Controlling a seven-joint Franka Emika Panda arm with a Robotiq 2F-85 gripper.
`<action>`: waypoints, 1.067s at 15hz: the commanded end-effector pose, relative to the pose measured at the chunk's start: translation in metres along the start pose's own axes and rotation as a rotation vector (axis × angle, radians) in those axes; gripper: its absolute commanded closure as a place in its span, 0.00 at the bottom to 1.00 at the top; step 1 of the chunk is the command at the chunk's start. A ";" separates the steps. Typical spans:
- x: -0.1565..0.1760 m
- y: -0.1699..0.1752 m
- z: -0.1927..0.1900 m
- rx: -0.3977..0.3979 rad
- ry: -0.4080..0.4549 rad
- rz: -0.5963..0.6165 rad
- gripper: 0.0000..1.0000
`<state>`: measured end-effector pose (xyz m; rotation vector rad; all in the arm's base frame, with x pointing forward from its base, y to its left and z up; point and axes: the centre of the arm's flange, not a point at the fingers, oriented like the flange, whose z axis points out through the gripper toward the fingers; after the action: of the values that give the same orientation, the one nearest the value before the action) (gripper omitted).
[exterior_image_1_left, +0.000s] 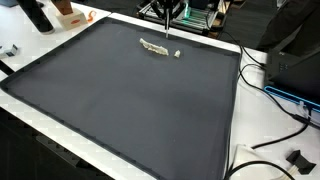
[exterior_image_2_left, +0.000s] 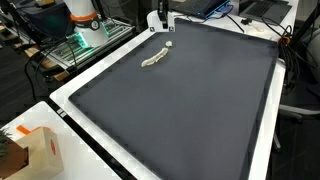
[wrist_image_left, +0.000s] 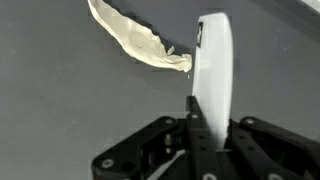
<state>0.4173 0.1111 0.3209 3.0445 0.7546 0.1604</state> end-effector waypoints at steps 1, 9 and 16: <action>-0.002 0.002 0.029 0.032 -0.013 -0.013 0.99; 0.003 0.007 0.073 0.037 -0.042 0.004 0.99; 0.014 0.015 0.104 0.042 -0.053 0.020 0.99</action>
<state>0.4353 0.1076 0.2359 3.0762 0.7408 0.0607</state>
